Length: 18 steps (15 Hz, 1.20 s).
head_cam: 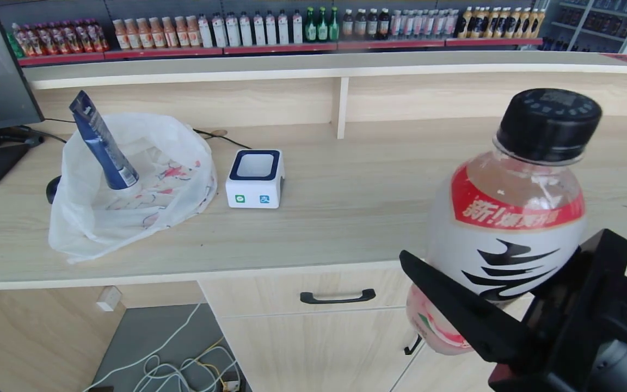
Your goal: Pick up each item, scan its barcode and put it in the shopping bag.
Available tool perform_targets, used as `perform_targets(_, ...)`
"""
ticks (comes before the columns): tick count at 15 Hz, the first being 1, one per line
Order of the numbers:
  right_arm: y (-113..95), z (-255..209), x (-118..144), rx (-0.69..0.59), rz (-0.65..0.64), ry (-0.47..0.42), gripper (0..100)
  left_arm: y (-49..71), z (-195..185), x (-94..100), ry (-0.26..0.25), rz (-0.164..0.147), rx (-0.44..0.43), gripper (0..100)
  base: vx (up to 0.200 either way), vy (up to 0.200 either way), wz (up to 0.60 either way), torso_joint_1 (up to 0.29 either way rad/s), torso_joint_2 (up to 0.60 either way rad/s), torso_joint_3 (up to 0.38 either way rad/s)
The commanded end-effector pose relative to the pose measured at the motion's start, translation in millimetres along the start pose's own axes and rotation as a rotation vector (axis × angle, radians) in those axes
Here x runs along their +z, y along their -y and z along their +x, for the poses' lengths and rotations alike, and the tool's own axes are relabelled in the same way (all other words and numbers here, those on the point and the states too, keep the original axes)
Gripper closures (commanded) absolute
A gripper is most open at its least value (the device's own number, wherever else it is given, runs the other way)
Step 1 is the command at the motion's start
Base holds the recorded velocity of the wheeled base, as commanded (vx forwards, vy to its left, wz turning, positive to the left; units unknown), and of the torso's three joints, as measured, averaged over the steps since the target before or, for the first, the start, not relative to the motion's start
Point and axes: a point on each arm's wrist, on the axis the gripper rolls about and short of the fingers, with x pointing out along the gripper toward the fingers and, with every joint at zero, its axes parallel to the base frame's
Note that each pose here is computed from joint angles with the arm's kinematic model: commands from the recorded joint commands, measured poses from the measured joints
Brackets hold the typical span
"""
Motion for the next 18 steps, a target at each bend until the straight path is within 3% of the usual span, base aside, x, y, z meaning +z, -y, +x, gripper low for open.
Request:
perform_targets(1, -13.0, 6.9, -7.7, 0.044, -0.032, -0.03, 100, 0.0, 0.0, 0.0, 0.0, 0.0, 0.0, 0, 0.0, 0.0, 0.0, 0.0, 0.0, 0.0)
perform_targets(4, -33.4, -1.4, -9.4, 0.161, -0.172, -0.024, 100, 0.0, 0.0, 0.0, 0.0, 0.0, 0.0, 0, 0.0, 0.0, 0.0, 0.0, 0.0, 0.0)
perform_targets(10, -37.2, -2.7, -12.1, 0.268, -0.248, 0.019, 100, 0.0, 0.0, 0.0, 0.0, 0.0, 0.0, 0, 0.0, 0.0, 0.0, 0.0, 0.0, 0.0)
perform_targets(18, -34.9, 1.5, -1.6, 0.246, -0.407, 0.082, 100, 0.0, 0.0, 0.0, 0.0, 0.0, 0.0, 0, 0.0, 0.0, 0.0, 0.0, 0.0, 0.0)
